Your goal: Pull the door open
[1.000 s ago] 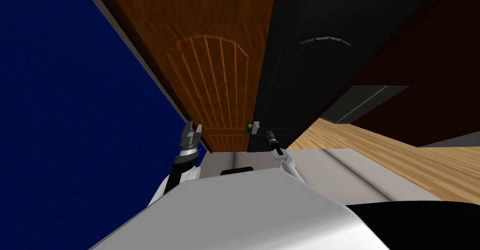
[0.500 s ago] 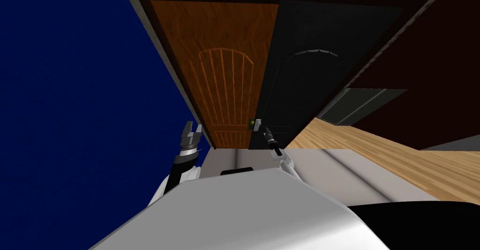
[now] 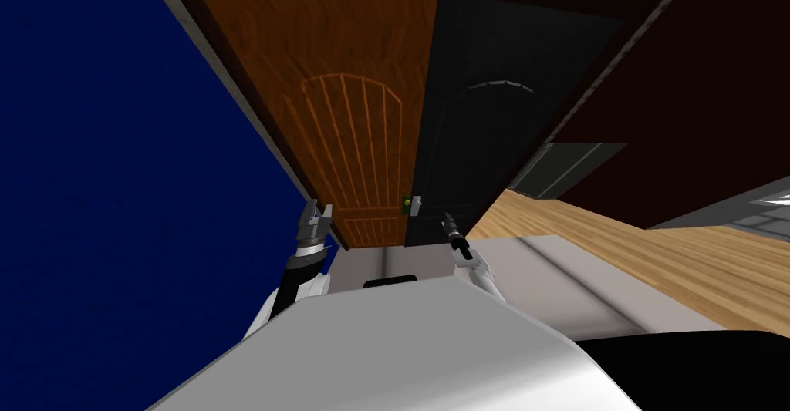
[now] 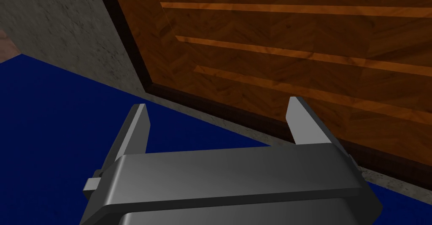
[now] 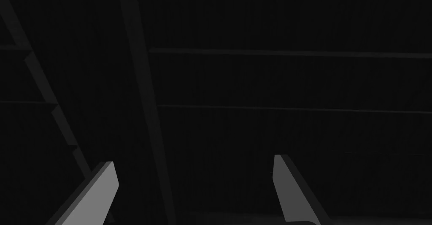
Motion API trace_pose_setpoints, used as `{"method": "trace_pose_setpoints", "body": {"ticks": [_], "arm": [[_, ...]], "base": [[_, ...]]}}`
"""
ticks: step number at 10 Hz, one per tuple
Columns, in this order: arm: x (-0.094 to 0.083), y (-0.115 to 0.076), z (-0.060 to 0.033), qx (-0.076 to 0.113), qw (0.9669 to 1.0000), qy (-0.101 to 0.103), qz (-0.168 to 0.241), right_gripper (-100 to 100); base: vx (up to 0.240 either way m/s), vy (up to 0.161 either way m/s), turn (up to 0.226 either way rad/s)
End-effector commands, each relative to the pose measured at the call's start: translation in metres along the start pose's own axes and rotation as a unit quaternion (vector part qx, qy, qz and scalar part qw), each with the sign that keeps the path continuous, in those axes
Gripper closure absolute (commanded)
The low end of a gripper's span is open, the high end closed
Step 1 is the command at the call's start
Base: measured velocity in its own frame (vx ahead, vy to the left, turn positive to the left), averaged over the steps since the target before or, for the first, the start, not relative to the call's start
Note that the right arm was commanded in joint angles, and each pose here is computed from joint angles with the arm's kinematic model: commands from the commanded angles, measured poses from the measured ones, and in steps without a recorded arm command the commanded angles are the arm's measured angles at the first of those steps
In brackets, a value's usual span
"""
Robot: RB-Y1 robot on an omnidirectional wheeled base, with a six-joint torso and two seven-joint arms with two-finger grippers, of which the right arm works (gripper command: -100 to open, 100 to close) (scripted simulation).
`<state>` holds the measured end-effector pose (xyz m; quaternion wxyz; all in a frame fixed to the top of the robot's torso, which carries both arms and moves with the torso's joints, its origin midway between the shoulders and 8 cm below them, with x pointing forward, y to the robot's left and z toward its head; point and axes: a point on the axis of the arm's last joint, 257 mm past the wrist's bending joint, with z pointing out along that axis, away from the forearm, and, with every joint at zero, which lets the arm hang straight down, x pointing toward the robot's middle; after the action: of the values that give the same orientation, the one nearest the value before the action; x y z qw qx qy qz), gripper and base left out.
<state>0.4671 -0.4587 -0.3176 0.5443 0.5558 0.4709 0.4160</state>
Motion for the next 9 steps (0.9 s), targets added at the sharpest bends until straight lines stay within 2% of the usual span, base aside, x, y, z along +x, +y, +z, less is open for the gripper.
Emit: {"method": "trace_pose_setpoints", "body": {"ticks": [1, 3, 6, 7, 8, 9], "arm": [[0.000, 0.002, 0.0021, -0.001, 1.0000, 0.000, 0.001, -100], [0.015, 0.008, 0.0078, -0.009, 0.9999, 0.010, 0.005, -100], [0.058, 0.026, 0.0203, -0.030, 0.9986, 0.040, 0.017, -100], [0.049, 0.025, 0.0186, -0.027, 0.9990, 0.034, 0.014, -100], [0.049, 0.025, 0.0186, -0.027, 0.9990, 0.034, 0.014, 100], [0.049, 0.025, 0.0186, -0.027, 0.9990, 0.034, 0.014, 100]], "base": [[0.176, -0.021, 0.053], [0.196, 0.061, 0.085], [0.218, 0.123, 0.173], [0.090, 0.083, 0.035], [-0.008, -0.012, -0.034], [-0.034, -0.027, 0.019]]}}
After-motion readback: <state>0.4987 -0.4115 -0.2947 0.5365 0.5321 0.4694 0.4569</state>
